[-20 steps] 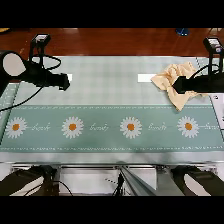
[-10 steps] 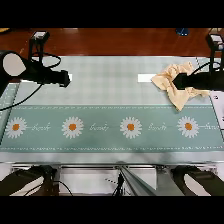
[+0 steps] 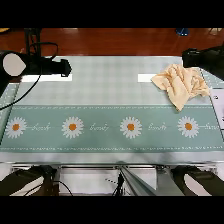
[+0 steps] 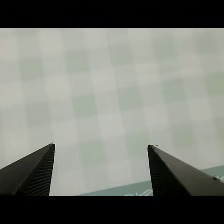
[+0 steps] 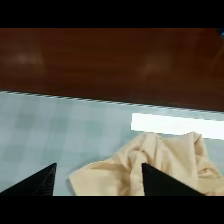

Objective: Fold the shirts.

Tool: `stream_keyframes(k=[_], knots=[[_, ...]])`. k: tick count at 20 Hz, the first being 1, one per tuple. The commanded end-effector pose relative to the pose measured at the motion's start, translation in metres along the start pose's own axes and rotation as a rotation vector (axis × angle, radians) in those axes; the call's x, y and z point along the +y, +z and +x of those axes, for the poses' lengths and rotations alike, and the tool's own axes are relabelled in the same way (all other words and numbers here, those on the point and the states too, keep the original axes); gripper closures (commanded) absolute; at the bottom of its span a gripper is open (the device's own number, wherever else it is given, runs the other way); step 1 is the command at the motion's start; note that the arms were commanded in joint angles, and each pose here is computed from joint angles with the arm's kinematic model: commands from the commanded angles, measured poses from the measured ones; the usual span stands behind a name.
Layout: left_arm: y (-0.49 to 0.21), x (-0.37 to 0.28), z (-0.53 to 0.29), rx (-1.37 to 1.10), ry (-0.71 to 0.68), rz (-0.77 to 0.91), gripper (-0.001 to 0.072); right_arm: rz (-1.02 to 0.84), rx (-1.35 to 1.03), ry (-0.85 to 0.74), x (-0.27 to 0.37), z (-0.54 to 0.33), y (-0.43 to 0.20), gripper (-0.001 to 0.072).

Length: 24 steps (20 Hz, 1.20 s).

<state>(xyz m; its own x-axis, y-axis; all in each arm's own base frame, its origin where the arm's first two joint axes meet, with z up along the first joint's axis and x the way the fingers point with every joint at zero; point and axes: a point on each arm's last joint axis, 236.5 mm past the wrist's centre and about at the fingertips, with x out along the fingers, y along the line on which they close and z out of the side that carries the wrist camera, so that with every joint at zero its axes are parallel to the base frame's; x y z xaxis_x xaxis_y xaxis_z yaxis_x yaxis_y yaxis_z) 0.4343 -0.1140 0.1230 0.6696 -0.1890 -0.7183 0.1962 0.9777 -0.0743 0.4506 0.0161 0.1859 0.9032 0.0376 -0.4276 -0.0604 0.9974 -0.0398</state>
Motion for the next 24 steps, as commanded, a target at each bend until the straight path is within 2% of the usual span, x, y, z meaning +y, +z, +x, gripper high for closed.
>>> stream_keyframes(k=[1,6,10,14,19,20,22,23,24], knots=[[0.024,-0.001,-0.001,-0.099,-0.006,0.0,-0.0004,-0.062,-0.009,-0.087,-0.028,0.015,-0.002,0.0122],[0.027,-0.001,-0.002,-0.115,-0.007,0.0,-0.0004,0.258,0.169,-0.252,-0.121,0.062,-0.084,0.0121],[0.027,-0.002,-0.002,-0.113,-0.007,0.0,-0.0004,0.467,0.304,-0.279,-0.15,0.094,-0.157,0.012],[0.027,-0.002,-0.002,-0.113,-0.007,-0.001,-0.0004,0.475,0.427,-0.262,-0.139,0.125,-0.216,0.0119],[0.027,-0.002,-0.002,-0.113,-0.007,-0.001,-0.0004,0.401,0.483,-0.218,-0.115,0.155,-0.254,0.0131],[0.027,-0.002,-0.002,-0.113,-0.007,0.0,-0.0004,0.385,0.481,-0.211,-0.11,0.161,-0.258,0.0213],[0.027,-0.002,-0.002,-0.112,-0.007,0.0,-0.0004,0.378,0.459,-0.209,-0.11,0.164,-0.253,0.0573],[0.027,-0.002,-0.003,-0.114,-0.007,0.0,-0.0004,0.38,0.441,-0.208,-0.111,0.162,-0.241,0.0688],[0.029,-0.002,-0.005,-0.119,-0.008,0.0,-0.0004,0.371,0.396,-0.208,-0.114,0.159,-0.217,0.0688]])
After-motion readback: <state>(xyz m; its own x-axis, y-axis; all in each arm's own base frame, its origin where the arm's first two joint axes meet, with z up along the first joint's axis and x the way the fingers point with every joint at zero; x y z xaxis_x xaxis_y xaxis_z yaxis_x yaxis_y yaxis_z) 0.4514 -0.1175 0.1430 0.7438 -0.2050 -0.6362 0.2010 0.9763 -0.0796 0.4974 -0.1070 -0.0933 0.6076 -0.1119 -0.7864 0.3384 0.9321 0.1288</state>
